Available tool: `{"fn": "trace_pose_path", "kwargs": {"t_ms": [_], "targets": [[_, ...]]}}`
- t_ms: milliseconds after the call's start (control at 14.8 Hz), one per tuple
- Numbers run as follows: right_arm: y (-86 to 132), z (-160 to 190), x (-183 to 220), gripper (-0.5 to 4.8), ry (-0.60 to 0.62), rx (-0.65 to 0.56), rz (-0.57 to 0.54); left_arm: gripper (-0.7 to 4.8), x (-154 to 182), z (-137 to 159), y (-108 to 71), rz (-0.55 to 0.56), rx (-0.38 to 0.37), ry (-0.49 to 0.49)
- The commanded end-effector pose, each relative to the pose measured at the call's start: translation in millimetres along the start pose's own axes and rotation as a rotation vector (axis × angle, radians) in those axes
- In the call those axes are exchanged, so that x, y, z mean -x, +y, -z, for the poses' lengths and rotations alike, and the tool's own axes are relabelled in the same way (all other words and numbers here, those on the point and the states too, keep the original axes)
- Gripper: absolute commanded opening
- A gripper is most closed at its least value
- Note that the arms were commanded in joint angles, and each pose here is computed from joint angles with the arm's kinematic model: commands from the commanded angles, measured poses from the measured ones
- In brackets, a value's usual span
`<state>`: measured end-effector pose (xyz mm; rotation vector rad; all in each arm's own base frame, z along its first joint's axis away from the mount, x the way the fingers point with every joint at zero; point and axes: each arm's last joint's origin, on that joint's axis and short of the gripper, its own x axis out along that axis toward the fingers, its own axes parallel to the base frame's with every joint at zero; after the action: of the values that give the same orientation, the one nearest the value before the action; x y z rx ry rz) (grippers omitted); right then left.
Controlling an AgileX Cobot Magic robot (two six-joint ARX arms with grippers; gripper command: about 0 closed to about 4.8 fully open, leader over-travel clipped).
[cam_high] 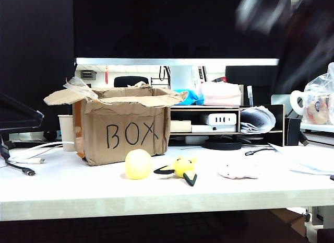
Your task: Put the doll that is least similar in color compared to the others into the paper box.
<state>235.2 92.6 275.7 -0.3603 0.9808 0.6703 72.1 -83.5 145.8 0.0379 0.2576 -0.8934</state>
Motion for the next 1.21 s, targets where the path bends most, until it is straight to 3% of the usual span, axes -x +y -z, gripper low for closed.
{"fn": "trace_pose_path", "kwargs": {"t_ms": [67, 270, 539, 607, 742, 876, 944, 1011, 1079, 1213], "targets": [[-4.0, -23.2, -36.2, -0.05, 0.203, 0.121, 0.121, -0.05, 0.2, -1.5, -0.1, 0.002, -0.001, -0.012], [-11.4, -39.2, -64.7, -0.05, 0.299, 0.118, 0.075, -0.05, 0.2, -1.5, -0.1, 0.002, -0.001, -0.012], [-9.6, -43.4, -70.6, 0.05, 0.256, 0.122, -0.016, -0.05, 0.2, -1.4, -0.1, 0.002, -0.001, -0.012], [-8.6, -44.1, -70.8, 0.35, 0.239, 0.119, -0.047, -0.05, 0.2, -1.5, -0.1, 0.002, -0.001, -0.012], [-8.0, -45.7, -71.5, 1.48, 0.215, 0.117, -0.076, -0.05, 0.2, -1.5, -0.1, 0.002, -0.001, -0.012], [-7.6, -44.6, -71.5, 2.12, 0.226, 0.114, -0.081, -0.05, 0.2, -1.4, -0.1, 0.002, -0.001, -0.012], [-7.1, -43.4, -72.5, 3.01, 0.238, 0.112, -0.096, -0.05, 0.2, -1.5, -0.1, 0.002, -0.001, -0.012], [-6.8, -41.9, -73.1, 4.25, 0.255, 0.108, -0.102, -0.05, 0.2, -1.5, -0.1, 0.002, -0.001, -0.012], [-6.7, -41.0, -74.0, 4.79, 0.265, 0.105, -0.105, -0.05, 0.2, -1.4, -0.1, 0.002, -0.001, -0.012], [-7.0, -40.9, -75.6, 4.79, 0.268, 0.106, -0.107, -0.05, 0.2, -1.5, -0.1, 0.002, -0.001, -0.012]]}}
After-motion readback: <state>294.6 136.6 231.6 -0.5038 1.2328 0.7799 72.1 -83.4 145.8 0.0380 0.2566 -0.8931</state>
